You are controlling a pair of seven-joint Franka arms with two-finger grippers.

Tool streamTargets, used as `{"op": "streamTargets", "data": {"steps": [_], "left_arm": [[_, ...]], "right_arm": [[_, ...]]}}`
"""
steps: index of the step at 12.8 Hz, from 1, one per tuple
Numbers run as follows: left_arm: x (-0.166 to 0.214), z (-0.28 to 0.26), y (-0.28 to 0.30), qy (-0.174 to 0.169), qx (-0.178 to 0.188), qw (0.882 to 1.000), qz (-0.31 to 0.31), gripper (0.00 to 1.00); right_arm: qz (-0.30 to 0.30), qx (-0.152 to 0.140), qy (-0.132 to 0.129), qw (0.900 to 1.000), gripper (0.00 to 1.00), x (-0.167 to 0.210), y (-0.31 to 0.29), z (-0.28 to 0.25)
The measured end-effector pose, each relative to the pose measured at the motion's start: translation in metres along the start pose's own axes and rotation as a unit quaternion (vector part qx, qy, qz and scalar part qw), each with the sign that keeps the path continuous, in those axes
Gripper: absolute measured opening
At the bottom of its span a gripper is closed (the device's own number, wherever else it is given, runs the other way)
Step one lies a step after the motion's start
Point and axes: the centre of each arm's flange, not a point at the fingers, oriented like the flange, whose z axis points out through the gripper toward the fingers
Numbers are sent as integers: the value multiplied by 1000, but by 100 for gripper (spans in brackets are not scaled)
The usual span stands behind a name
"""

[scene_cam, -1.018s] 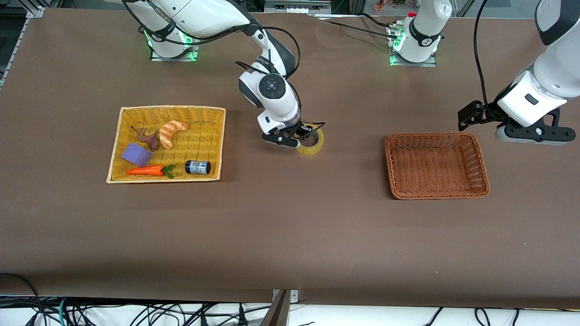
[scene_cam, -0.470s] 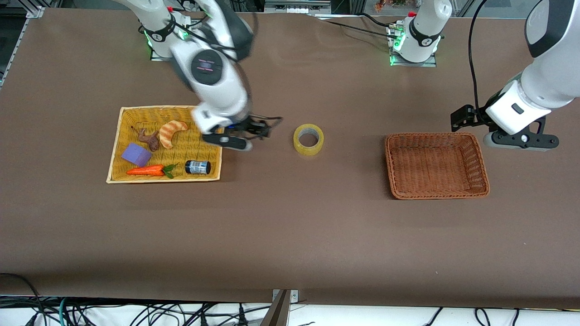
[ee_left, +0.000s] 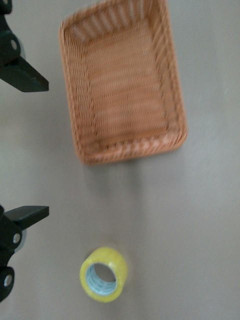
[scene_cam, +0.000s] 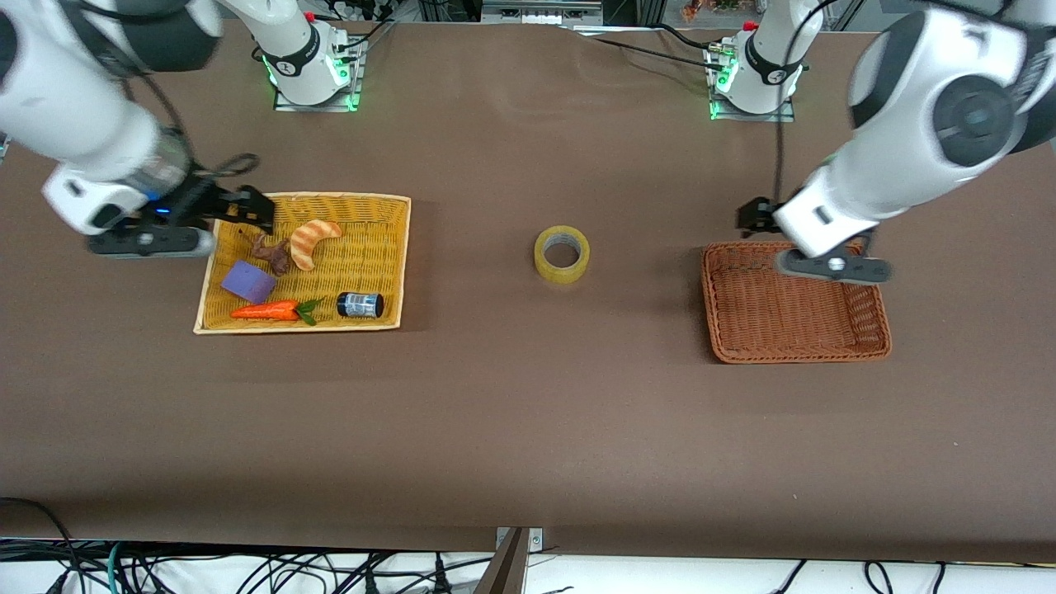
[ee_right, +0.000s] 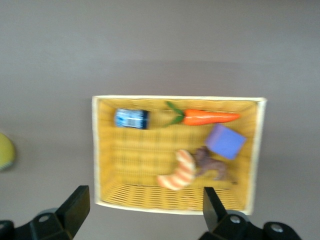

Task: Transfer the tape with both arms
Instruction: 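Withdraw the right gripper while the left gripper reaches toward the tape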

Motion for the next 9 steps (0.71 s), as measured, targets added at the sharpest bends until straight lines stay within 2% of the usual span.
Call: {"op": "streamTargets", "data": {"steps": [2, 5, 9], "left_arm": [[16, 39, 44, -2, -10, 1000, 16, 100], [38, 107, 87, -14, -23, 999, 45, 100], [33, 202, 159, -4, -34, 995, 94, 100]], "right_arm": [[-9, 1, -5, 1000, 100, -4, 18, -4], [-16, 0, -8, 1000, 100, -5, 10, -3], [-17, 0, -9, 1000, 100, -6, 9, -2]]}}
